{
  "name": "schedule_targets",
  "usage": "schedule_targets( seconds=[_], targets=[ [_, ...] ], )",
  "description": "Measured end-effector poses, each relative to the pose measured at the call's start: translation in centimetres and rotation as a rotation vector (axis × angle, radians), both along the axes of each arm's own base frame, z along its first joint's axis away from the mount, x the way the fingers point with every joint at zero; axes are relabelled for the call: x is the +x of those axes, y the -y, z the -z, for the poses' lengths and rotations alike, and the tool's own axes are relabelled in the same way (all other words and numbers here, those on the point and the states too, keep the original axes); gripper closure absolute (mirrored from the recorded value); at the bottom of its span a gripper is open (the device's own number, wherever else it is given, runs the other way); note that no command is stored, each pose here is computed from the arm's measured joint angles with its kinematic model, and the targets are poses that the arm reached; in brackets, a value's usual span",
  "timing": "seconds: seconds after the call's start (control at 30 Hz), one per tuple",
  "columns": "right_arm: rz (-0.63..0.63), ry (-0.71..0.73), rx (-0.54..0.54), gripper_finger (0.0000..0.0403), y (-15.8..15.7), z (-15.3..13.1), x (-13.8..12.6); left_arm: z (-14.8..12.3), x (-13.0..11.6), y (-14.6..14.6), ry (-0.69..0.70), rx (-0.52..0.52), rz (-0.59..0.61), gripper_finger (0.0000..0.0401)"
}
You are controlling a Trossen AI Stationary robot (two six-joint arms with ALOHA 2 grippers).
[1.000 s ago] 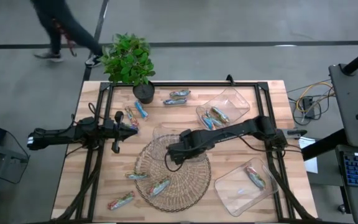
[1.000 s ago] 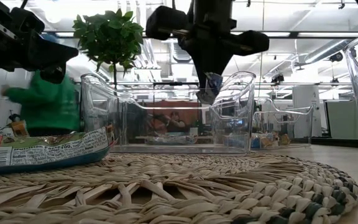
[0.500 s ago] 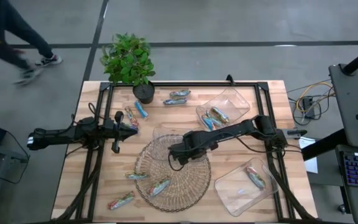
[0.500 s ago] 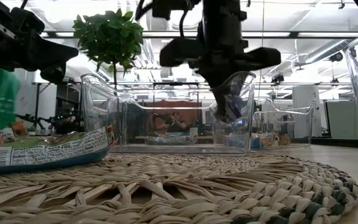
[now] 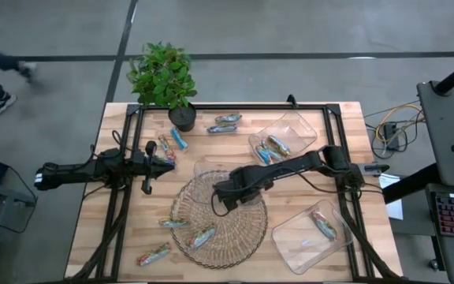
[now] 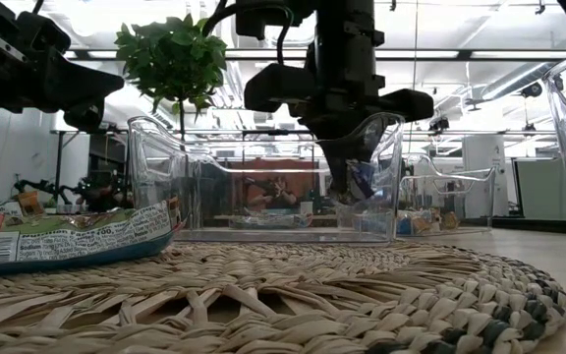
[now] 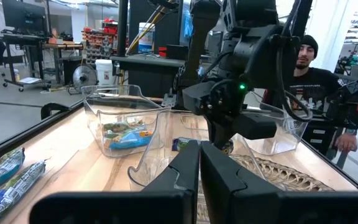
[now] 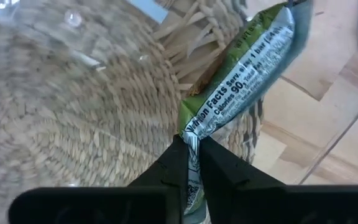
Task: Pick and place Granola Bars by type
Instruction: Put the blue granola bar into the middle transparent bin
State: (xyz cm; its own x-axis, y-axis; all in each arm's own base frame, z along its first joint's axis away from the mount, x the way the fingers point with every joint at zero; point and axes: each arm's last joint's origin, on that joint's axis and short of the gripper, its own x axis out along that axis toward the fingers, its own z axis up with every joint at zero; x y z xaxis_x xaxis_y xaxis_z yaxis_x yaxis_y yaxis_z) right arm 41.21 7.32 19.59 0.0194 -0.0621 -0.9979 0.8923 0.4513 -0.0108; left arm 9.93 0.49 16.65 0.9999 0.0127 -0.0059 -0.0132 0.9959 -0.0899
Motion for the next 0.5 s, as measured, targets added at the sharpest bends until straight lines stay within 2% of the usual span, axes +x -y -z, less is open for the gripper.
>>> schedule_targets(
  seconds=[0.33, 0.5],
  targets=[
    [-0.027, -0.008, 0.011, 0.0282, 0.5, -0.1, 0.0, 0.0, 0.0, 0.0, 0.000, 0.000, 0.000, 0.0401],
    [-0.075, 0.027, -0.026, 0.0252, 0.6, -1.0, 0.3, 0.0, 0.0, 0.0, 0.000, 0.000, 0.000, 0.0401]
  ],
)
